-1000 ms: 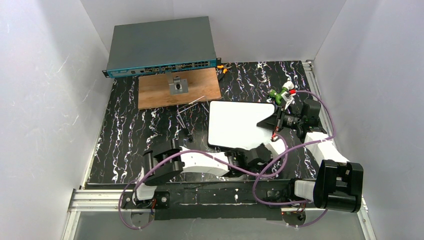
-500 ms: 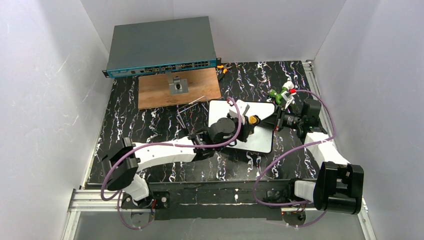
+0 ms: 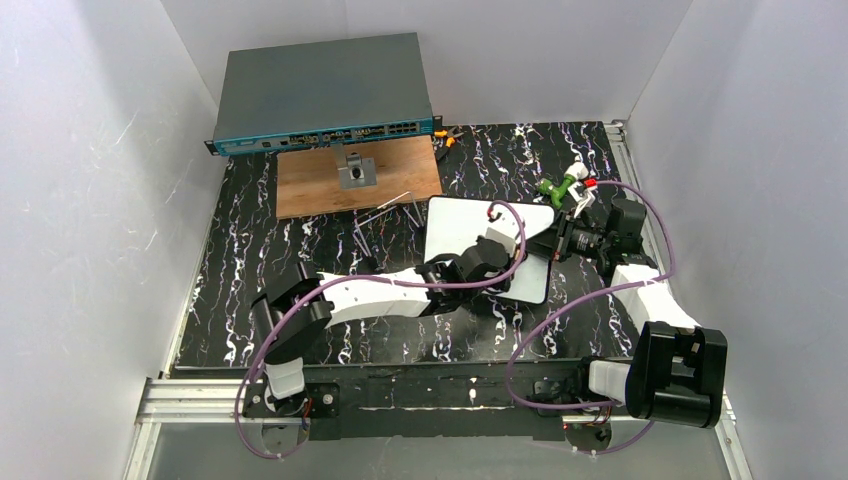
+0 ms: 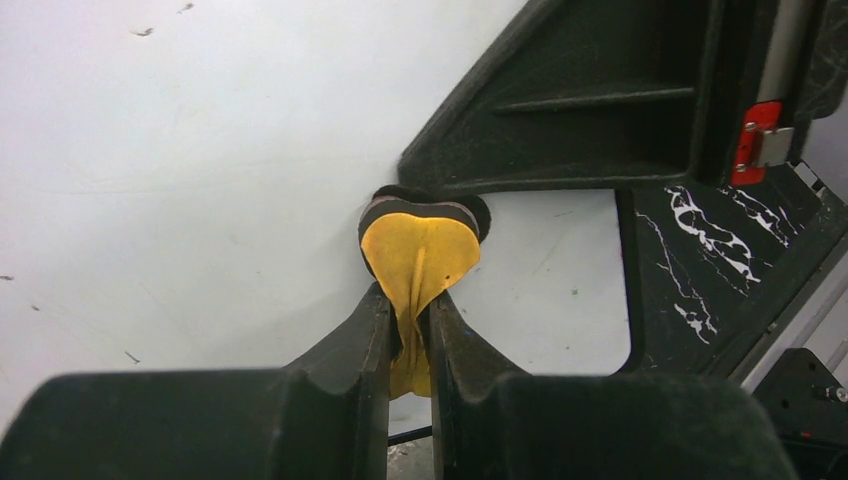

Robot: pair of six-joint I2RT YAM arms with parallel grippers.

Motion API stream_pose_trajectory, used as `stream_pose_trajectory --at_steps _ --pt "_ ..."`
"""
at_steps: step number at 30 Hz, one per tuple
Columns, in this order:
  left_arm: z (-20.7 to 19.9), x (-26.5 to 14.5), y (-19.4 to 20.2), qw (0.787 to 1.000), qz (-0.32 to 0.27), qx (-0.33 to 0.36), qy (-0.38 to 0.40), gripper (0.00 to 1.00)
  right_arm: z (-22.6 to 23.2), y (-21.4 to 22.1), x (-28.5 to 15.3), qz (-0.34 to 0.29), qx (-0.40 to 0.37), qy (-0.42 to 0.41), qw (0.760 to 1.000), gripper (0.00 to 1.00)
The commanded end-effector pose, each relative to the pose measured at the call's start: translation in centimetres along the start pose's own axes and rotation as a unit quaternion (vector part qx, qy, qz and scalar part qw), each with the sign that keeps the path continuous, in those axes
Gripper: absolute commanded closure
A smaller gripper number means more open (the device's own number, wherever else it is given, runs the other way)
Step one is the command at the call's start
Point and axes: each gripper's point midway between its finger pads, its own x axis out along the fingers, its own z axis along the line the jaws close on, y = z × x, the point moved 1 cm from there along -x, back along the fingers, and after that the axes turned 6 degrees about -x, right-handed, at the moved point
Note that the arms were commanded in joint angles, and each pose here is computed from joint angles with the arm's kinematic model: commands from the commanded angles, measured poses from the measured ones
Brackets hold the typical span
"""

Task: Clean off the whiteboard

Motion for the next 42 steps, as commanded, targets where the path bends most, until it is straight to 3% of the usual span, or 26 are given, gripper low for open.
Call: stream_pose_trajectory --at_steps 1,10,14,18,23,31,42 --pt "-4.8 -0.4 -0.2 0.998 0.008 -0.003 0.063 1.0 2.8 -1.2 -0.1 0.0 -0.027 -0.064 0.998 0.99" --pt "-9.7 -0.7 1.5 0.993 0.035 0.011 0.114 1.0 2.7 -1.2 -0.1 0.001 -0.024 -0.062 0.998 0.99" --pt "-9.6 -0.3 2.1 0.993 0.042 0.018 0.105 1.0 2.8 -1.2 -0.2 0.001 -0.025 -0.062 0.998 0.99" --pt "-8.3 -1.6 0.2 0.995 0.011 0.027 0.093 1.0 2.8 -1.2 -0.2 0.001 -0.027 -0.063 0.998 0.99" --pt "-8.7 -6.5 -2.8 0.983 -0.047 0.043 0.173 1.0 2.7 -1.2 -0.1 0.002 -0.027 -0.062 0.998 0.99" --pt "-0.8 -7.5 -2.6 0.997 -0.046 0.009 0.061 1.0 3.6 -0.6 -0.4 0.01 -0.08 -0.102 0.991 0.99" --pt "-1.0 -3.1 0.4 0.999 -0.019 0.038 0.025 1.0 3.7 -0.2 -0.5 0.012 -0.099 -0.116 0.988 0.99"
